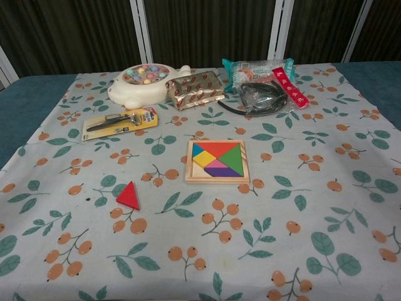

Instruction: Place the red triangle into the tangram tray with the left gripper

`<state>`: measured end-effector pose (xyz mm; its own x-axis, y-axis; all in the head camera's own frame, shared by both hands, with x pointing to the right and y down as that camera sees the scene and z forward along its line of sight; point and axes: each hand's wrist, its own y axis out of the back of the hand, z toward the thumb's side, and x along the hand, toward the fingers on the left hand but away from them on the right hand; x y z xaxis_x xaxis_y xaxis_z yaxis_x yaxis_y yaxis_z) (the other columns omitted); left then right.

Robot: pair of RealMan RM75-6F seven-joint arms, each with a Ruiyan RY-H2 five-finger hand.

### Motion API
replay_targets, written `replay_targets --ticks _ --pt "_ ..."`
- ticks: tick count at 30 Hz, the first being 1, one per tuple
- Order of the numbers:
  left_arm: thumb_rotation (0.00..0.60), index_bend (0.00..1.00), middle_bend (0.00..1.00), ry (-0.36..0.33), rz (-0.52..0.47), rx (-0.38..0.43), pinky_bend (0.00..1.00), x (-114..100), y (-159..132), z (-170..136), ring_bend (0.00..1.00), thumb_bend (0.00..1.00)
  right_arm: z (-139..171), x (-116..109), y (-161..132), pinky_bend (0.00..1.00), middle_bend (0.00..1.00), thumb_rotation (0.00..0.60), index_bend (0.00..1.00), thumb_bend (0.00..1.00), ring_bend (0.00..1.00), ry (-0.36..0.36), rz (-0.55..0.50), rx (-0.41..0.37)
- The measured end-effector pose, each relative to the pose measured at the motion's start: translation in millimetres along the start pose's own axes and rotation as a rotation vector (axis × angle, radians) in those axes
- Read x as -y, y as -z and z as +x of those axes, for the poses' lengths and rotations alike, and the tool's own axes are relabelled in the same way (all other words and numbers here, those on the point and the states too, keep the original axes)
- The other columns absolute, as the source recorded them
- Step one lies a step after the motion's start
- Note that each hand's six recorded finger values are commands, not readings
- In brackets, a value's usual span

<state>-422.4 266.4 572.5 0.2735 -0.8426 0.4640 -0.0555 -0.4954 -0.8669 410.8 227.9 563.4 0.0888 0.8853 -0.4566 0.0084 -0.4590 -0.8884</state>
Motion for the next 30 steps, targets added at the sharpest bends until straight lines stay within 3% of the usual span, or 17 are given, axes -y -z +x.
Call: replay_targets --ticks 4,7,8,10,11,12,13,16,20,24,30 --pt "0.6 0.0 0.0 0.021 -0.005 0.021 0.12 6.4 -6.4 2.0 0.0 0.42 1.3 0.0 -0.9 0.0 0.0 0.6 0.0 0.16 0.0 -0.004 -0.001 -0.011" --pt "0.6 0.0 0.07 0.026 -0.042 0.072 0.27 10.1 -17.4 8.6 0.09 0.41 2.6 0.1 -1.2 0.0 0.0 0.6 0.0 0.16 0.0 -0.007 -0.001 -0.013" --pt "0.6 0.0 0.17 0.026 -0.051 0.084 0.41 11.0 -20.3 10.8 0.21 0.41 3.0 -0.4 -1.7 0.0 0.0 0.6 0.0 0.16 0.0 -0.004 -0.002 -0.016" --pt "0.6 0.04 0.45 0.021 -0.05 0.106 0.7 13.7 -25.9 16.4 0.54 0.41 5.0 -1.2 -2.9 0.0 0.0 0.6 0.0 0.16 0.0 0.0 -0.002 -0.023" --pt "0.6 0.08 0.67 0.017 -0.038 0.122 0.86 15.2 -30.0 20.3 0.75 0.41 5.7 -1.7 -3.5 0.0 0.0 0.6 0.0 0.16 0.0 0.001 -0.005 -0.025" --pt "0.6 0.13 0.88 0.012 -0.018 0.151 0.97 17.9 -37.9 26.8 0.92 0.41 6.5 -2.0 -4.4 0.0 0.0 0.6 0.0 0.16 0.0 0.002 -0.008 -0.029" --pt "0.6 0.16 0.95 0.012 -0.002 0.175 0.99 20.4 -44.5 31.5 0.97 0.41 7.0 -2.2 -5.1 0.0 0.0 0.6 0.0 0.16 0.0 0.003 -0.009 -0.032" --pt "0.6 0.25 1.0 0.039 0.035 0.231 1.0 28.7 -59.3 47.1 1.0 0.42 7.8 -1.5 -8.7 0.0 0.0 0.6 0.0 0.16 0.0 0.001 -0.009 -0.048" --pt "0.6 0.31 1.0 0.13 -0.003 0.283 1.0 43.6 -77.2 74.0 1.0 0.42 8.4 1.8 -11.7 0.0 0.0 0.6 0.0 0.16 0.0 -0.017 -0.009 -0.063" --pt "0.6 0.32 1.0 0.207 -0.036 0.32 1.0 55.7 -100.1 102.1 1.0 0.42 9.0 1.3 -12.8 0.0 0.0 0.6 0.0 0.16 0.0 -0.019 -0.013 -0.067" --pt "0.6 0.32 1.0 0.251 -0.005 0.33 1.0 67.1 -121.1 129.2 1.0 0.4 10.3 1.6 -12.4 0.0 0.0 0.6 0.0 0.16 0.0 -0.026 -0.017 -0.066"
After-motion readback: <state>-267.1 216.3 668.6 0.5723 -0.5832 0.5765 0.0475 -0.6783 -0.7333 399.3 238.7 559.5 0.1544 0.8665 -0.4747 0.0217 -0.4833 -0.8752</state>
